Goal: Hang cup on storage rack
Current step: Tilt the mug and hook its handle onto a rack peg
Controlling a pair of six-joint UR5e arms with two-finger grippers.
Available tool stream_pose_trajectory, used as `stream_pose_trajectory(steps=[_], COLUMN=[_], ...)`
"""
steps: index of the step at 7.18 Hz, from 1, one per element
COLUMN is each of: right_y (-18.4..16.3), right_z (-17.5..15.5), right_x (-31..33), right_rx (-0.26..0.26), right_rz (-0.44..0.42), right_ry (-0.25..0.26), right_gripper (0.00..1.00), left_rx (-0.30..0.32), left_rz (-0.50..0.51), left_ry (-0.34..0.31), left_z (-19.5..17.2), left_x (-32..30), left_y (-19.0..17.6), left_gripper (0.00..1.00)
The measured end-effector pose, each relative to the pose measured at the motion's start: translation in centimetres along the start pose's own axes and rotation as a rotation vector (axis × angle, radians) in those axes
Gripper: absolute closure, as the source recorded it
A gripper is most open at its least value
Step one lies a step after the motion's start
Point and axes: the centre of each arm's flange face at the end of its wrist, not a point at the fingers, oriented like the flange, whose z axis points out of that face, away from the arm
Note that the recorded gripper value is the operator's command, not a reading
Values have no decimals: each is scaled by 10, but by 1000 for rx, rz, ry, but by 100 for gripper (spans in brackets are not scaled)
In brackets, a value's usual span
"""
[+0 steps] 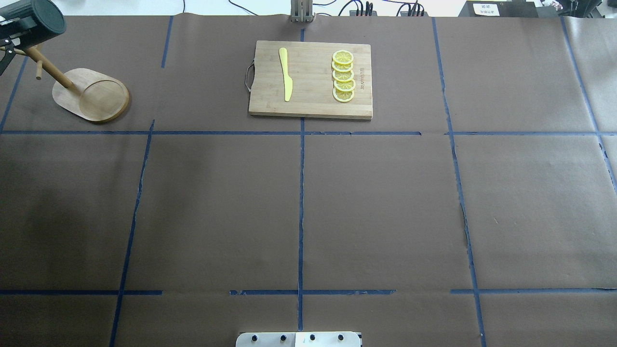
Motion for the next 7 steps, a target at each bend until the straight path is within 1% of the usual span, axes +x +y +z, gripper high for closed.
stream_pose_trajectory(steps=[2,3,4,5,7], right_y=[0,0,0,0,0], right_z=[0,0,0,0,0], right_x=[0,0,0,0,0], right_rx=[0,0,0,0,-1], right_rz=[0,1,1,1,0], right_ry=[0,0,0,0,0], right_gripper=[0,0,0,0,0], left_rx=[40,56,67,76,89], left_rz=[-16,-22,-26,-29,-35], left_ry=[-7,-10,-12,-14,-20], left_z=[-8,-12,-14,-16,-15], left_x=[-6,-9,-10,-12,-15], left_y=[-16,-22,-26,-29,-34], left_gripper=[100,95,75,1,0])
